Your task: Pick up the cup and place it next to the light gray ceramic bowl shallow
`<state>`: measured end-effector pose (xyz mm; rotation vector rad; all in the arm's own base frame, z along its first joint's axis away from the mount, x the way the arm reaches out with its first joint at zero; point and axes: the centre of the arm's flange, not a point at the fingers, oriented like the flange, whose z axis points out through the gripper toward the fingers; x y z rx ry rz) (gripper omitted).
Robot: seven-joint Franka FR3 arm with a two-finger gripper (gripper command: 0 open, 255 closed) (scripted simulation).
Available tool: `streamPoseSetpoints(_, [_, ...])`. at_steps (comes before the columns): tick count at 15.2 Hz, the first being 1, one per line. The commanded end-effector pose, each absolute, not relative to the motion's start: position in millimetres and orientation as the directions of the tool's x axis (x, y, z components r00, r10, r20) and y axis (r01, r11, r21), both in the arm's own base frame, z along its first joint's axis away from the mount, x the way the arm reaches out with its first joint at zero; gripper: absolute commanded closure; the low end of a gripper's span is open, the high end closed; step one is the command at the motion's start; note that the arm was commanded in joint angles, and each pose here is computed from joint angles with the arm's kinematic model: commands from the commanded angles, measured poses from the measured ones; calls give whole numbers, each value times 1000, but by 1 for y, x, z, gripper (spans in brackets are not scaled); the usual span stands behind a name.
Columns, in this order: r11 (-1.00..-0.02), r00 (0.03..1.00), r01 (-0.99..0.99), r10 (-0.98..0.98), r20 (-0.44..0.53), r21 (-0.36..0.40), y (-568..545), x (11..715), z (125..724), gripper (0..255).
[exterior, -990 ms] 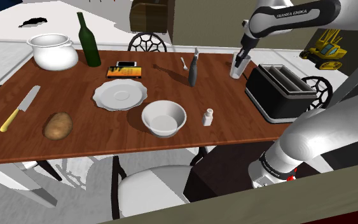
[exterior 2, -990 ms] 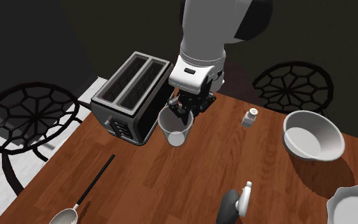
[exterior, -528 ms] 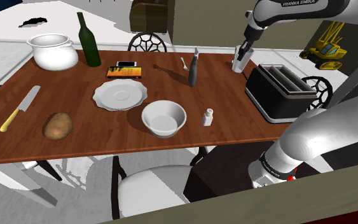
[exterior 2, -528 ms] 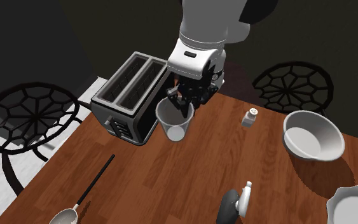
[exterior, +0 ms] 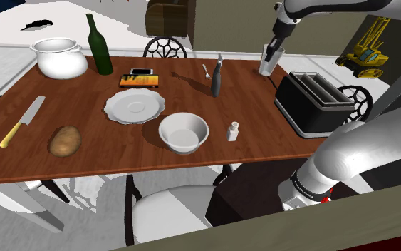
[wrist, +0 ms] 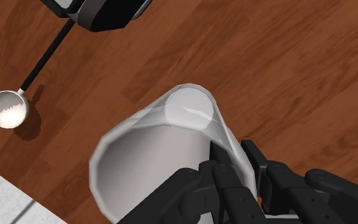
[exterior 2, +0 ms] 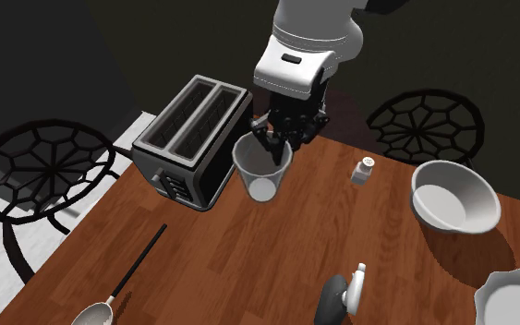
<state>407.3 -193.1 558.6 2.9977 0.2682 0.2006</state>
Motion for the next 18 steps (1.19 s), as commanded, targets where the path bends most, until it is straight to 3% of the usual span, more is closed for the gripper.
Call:
streamPoseSetpoints(1, [-976, 975, 167, 184, 121, 136, -174, 423, 559, 255])
streamPoseSetpoints(18, [-976, 975, 167, 184, 121, 136, 4, 559, 561, 255])
